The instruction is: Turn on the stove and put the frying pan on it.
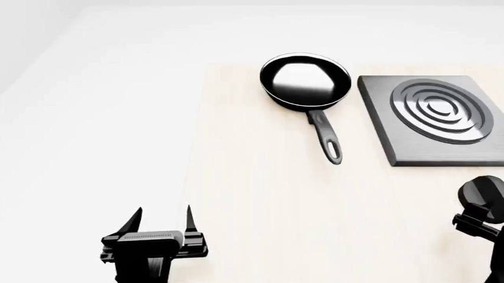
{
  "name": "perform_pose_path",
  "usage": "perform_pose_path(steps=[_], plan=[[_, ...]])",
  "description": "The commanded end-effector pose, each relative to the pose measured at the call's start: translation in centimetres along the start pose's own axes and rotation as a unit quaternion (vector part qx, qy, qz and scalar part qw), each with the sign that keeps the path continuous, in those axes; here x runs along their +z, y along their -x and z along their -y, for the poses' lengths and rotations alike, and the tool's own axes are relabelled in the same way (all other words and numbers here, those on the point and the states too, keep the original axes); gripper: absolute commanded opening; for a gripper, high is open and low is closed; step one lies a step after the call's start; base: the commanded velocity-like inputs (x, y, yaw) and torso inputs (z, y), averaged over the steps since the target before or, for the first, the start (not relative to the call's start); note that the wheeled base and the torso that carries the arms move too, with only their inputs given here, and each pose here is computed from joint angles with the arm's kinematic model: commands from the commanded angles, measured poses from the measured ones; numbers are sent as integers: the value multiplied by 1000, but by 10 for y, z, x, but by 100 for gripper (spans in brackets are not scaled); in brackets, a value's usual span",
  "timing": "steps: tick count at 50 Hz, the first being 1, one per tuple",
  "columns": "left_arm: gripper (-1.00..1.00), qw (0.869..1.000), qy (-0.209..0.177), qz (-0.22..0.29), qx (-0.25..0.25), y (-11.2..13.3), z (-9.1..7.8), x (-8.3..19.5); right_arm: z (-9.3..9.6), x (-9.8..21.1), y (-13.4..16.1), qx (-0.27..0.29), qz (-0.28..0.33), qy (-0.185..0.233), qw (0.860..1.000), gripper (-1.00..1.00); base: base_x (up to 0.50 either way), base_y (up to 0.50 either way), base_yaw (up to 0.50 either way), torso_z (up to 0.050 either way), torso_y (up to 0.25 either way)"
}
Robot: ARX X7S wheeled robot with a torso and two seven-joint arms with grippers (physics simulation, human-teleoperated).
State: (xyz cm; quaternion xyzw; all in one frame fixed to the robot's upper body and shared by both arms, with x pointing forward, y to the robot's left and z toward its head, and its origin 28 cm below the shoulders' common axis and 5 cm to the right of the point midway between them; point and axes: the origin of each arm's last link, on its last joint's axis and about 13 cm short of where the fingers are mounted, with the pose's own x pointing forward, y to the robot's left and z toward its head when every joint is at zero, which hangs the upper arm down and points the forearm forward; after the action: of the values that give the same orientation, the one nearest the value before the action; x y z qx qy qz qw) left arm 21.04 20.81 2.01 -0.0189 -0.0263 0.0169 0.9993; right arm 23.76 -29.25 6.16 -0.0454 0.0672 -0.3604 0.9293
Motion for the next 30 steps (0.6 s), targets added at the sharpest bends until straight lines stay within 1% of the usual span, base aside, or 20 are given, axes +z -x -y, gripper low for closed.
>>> perform_pose_path(steps=[1, 9, 30], plan=[[100, 1000, 0, -1, 0, 0, 0, 0, 3, 1, -5, -8, -8, 9, 1000, 100, 0, 0, 0, 0, 0], [100, 1000, 1, -1, 0, 1, 0, 0, 3, 1, -7, -11, -12, 17, 1000, 100, 0, 0, 0, 0, 0], [100, 1000, 3, -1, 0, 1, 0, 0, 10, 3, -7, -21, -15, 25, 999, 100, 0, 0, 0, 0, 0]])
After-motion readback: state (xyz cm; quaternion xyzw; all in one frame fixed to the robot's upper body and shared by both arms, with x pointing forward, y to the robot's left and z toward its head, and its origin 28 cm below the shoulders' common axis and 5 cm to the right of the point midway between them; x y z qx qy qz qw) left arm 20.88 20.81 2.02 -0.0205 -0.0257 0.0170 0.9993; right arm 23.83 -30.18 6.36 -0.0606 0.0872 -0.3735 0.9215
